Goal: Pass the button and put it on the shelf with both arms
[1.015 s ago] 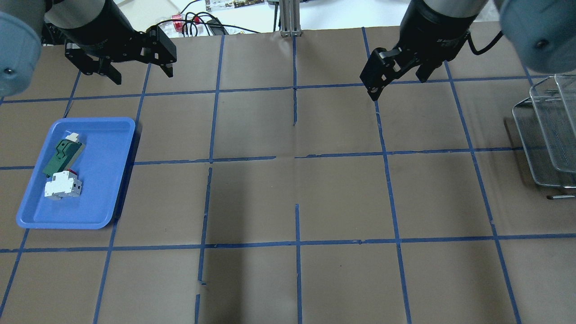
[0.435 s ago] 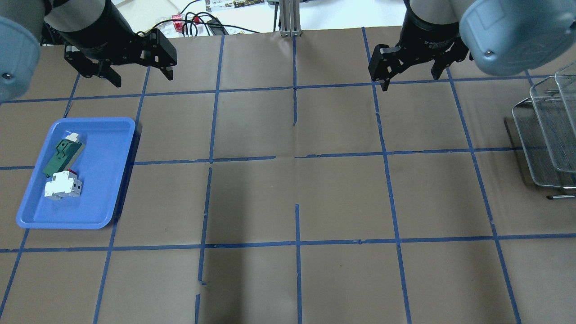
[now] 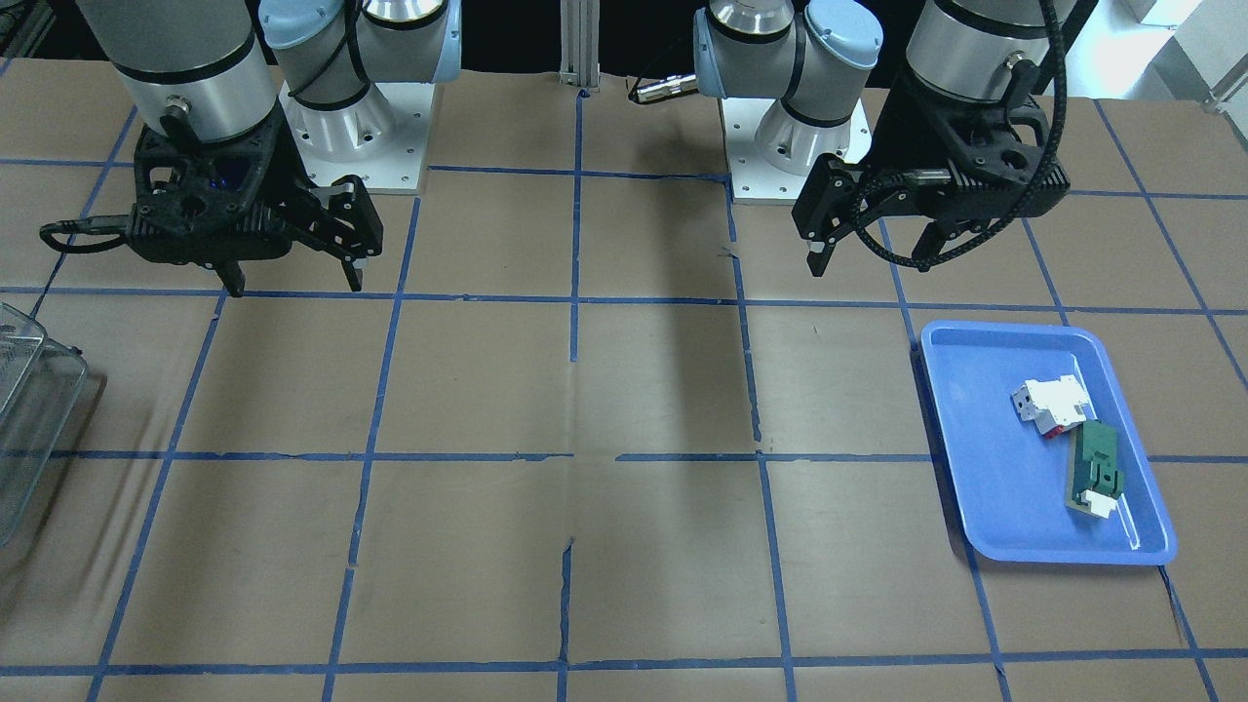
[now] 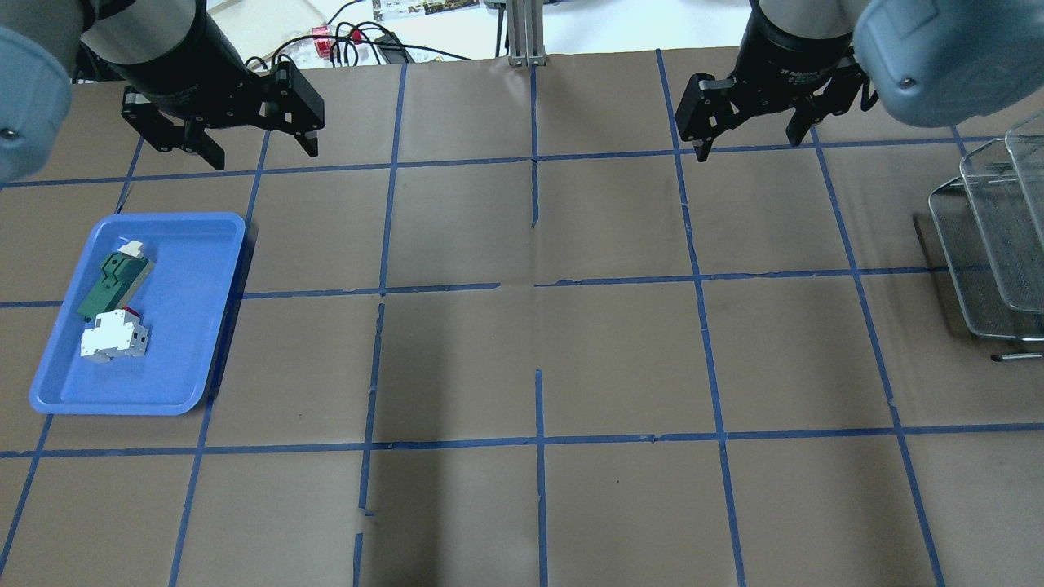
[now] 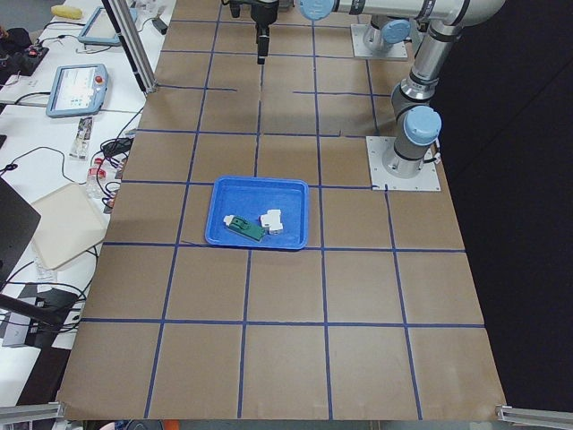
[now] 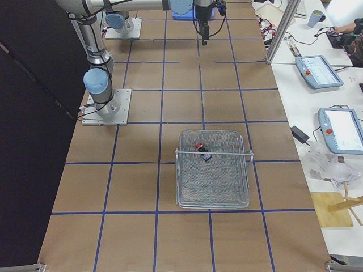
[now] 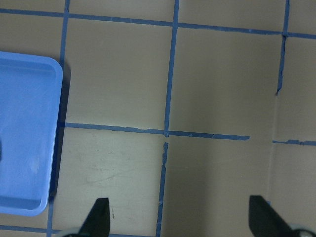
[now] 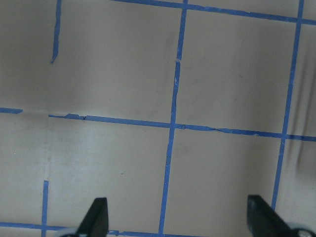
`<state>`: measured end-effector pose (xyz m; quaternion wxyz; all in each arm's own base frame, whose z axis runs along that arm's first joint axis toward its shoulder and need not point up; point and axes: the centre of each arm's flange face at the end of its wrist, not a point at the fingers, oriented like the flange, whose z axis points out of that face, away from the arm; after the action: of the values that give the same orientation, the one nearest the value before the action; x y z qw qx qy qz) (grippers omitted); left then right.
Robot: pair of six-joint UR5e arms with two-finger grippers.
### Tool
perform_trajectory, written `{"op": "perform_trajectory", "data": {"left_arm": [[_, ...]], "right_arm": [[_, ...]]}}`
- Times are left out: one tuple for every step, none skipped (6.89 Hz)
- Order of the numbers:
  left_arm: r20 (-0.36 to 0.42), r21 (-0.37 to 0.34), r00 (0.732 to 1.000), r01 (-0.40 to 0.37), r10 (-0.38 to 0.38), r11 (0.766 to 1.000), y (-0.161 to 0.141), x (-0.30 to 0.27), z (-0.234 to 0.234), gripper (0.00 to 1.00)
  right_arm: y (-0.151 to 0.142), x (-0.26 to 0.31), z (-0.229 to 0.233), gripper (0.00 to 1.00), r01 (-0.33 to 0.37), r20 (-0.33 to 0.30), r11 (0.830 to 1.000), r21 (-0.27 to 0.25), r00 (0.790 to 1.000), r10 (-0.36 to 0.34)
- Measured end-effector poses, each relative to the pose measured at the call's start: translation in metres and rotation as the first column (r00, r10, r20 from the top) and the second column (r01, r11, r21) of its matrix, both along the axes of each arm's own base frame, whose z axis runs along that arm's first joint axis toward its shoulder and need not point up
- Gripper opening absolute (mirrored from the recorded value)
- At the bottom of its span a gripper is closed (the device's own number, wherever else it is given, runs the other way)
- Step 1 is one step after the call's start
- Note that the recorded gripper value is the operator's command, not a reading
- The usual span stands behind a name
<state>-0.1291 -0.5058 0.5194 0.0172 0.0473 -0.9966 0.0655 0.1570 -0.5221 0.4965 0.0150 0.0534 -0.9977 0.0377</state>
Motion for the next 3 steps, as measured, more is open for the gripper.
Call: {"op": "perform_trajectory", "data": {"left_arm": [[-0.026,0.003,1.0,0.003,-0.003,1.0,0.0002,-0.0019,-0.0011,1.0],[-0.038,0.005,0.999,0.005,-0.005,1.0,0.0002,-0.0025,-0.0018,1.0],[-0.041,0.006,0.999,0.007,-0.007,1.0,0.0,-0.0019,-0.0023,1.0]], "right_arm": [[0.0017,-0.0031,0.003,1.0,0.003,0.01,1.0,0.006,1.0,-0.003],[0.0061,-0.0047,0.0054,1.0,0.002,0.01,1.0,0.021,1.0,-0.002],[0.01,-0.0054,0.0069,1.0,0.001,0.007,0.999,0.034,1.0,-0.001]]}}
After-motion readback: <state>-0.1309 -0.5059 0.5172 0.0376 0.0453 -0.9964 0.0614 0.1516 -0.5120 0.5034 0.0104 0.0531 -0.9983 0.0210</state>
